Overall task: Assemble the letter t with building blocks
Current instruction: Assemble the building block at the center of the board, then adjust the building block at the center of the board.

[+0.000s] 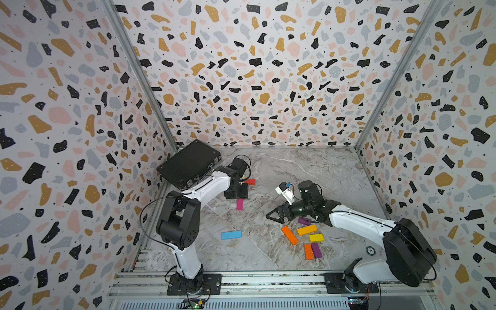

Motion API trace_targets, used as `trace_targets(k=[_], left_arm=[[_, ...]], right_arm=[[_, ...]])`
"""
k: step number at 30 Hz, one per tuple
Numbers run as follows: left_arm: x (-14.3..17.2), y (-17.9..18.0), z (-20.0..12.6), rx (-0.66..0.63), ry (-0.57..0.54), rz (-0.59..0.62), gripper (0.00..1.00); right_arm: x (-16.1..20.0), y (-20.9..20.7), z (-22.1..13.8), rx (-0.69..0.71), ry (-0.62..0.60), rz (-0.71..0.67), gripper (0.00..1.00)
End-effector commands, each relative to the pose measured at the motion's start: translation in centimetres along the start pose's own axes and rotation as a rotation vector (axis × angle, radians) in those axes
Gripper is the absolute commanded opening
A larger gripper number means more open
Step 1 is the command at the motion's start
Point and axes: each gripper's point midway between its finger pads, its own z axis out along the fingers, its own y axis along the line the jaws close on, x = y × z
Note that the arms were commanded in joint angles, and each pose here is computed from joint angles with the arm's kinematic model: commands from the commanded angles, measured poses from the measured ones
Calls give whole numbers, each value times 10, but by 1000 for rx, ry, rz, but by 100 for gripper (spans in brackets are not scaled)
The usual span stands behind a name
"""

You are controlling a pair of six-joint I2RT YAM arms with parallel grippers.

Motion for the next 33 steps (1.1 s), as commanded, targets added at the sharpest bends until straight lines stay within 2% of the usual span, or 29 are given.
trace_targets(k=[1, 8, 23, 33], left_arm=[[27, 7, 17, 0, 98, -4, 56], [37, 12, 37, -22, 107, -23, 56], [28, 13, 59, -63, 115, -15, 58], [19, 10, 64, -65, 112, -13, 51]], right_arm=[[-7, 9, -10, 0, -30, -28, 99], [1, 9, -15, 7, -36, -21, 99], [2, 6, -11, -2, -29, -18, 99], [2, 7, -10, -5, -30, -19, 99]])
